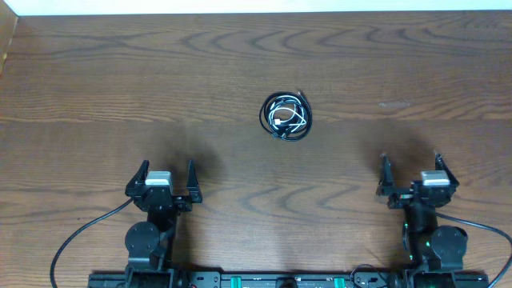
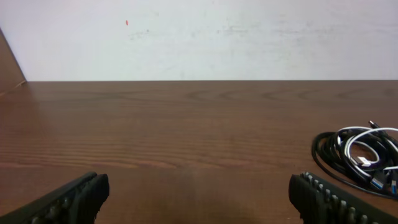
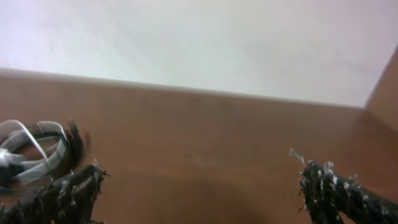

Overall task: Untangle cables
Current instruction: 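Raise both arms and move the right gripper onto the cable bundle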

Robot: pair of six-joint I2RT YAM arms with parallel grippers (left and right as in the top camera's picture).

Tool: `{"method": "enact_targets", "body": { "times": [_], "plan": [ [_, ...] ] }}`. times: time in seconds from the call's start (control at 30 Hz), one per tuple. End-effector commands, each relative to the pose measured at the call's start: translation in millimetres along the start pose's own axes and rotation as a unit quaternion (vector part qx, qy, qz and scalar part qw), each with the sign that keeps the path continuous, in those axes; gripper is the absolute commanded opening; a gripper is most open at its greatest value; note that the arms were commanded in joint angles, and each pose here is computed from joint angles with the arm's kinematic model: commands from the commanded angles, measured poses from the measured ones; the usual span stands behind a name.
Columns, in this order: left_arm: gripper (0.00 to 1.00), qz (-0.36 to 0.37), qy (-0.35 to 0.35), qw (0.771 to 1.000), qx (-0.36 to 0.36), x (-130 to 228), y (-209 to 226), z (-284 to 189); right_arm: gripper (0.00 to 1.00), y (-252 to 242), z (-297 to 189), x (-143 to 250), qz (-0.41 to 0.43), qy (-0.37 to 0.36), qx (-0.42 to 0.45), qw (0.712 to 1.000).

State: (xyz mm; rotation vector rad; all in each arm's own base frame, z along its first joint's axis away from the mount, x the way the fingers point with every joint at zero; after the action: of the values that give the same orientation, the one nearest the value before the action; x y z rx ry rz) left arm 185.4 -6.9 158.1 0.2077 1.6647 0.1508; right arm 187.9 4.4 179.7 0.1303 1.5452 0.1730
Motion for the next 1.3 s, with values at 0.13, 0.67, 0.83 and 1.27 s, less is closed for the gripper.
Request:
{"method": "enact_targets", "body": {
  "times": [0.13,0.67,0.83,1.27],
  "plan": [
    [0.98,-0.025,0.020,0.999,0.011,10.5,-3.8,0.4,0.99,35.3,-18.1,-68.8,0.076,-0.169,-0.150,0.971],
    [0.98,-0.052,0.038,0.997,0.044,-110.7,17.5,-36.5,0.99,58.1,-3.2,-195.7,-0.059,0.096,-0.083,0.990],
    [0.98,-0.052,0.195,0.966,0.161,-137.4,3.4,-32.4,0.99,75.7,26.2,-176.0,-0.014,0.251,-0.162,0.954],
    [0.98,-0.152,0.334,0.884,0.291,-146.7,-25.8,37.7,0.99,102.9,103.8,-110.3,0.136,0.422,-0.223,0.868]
  ]
}}
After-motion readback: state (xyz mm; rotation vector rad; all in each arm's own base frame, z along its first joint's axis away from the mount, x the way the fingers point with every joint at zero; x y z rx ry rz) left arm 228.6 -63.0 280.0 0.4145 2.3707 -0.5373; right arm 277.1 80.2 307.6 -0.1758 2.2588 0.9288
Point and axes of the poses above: each gripper's point midway between its finger pads, its own z axis out along the fingers, its own y axis along the line the jaws close on, x = y × z, the point moved 6 cm from there along -z, back along the fingers, and after that the axes turned 13 degrees about z, right-handed, at the moved point
